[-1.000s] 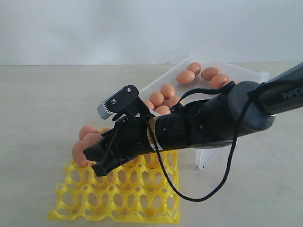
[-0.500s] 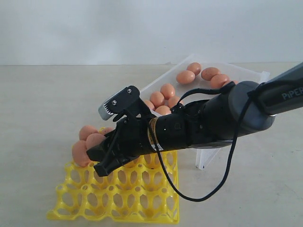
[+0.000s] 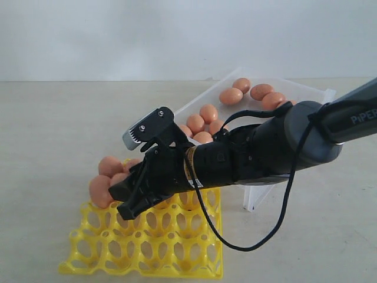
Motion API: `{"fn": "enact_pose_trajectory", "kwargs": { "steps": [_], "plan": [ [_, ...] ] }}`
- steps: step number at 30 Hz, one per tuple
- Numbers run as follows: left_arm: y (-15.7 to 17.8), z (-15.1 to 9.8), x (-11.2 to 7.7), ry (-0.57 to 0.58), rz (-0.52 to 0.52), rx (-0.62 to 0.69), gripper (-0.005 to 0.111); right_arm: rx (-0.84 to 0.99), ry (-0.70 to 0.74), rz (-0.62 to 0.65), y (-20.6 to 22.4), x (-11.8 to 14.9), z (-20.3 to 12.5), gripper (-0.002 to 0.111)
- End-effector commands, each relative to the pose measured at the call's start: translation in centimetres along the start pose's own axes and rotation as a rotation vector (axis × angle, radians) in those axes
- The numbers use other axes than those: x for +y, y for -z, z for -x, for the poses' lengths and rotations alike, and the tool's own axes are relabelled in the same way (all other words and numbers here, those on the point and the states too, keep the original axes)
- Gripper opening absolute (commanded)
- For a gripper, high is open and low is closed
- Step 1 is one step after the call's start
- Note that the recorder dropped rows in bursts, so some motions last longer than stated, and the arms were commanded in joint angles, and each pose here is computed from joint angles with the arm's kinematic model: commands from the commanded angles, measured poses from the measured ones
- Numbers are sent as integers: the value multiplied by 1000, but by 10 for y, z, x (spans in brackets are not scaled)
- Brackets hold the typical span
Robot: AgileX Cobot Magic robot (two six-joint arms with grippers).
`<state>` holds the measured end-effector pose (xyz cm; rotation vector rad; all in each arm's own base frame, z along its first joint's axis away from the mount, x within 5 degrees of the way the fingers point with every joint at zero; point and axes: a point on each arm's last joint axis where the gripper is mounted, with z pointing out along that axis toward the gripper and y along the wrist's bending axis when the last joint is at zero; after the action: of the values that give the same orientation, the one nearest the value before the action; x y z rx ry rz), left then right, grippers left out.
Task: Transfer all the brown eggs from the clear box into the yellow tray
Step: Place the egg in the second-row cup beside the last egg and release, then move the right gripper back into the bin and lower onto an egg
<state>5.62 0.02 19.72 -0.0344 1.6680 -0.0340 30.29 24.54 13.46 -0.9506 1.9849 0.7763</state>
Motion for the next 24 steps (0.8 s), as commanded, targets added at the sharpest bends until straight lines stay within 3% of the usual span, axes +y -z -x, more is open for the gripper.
{"fn": "enact_pose_trajectory", "kwargs": {
  "steps": [1,14,20,22,24],
  "plan": [
    [0,0,0,1,5,-6,4,-12,8,2,1,0,3,60],
    [0,0,0,1,5,-6,4,-19,-12,10,1,1,4,61],
    [0,0,0,1,5,-6,4,-139,41,-15,37,13,49,61],
    [0,0,0,1,5,-6,4,-186,126,-106,68,19,77,61],
    [0,0,0,1,5,-6,4,-145,169,-406,121,13,105,58]
  ]
}}
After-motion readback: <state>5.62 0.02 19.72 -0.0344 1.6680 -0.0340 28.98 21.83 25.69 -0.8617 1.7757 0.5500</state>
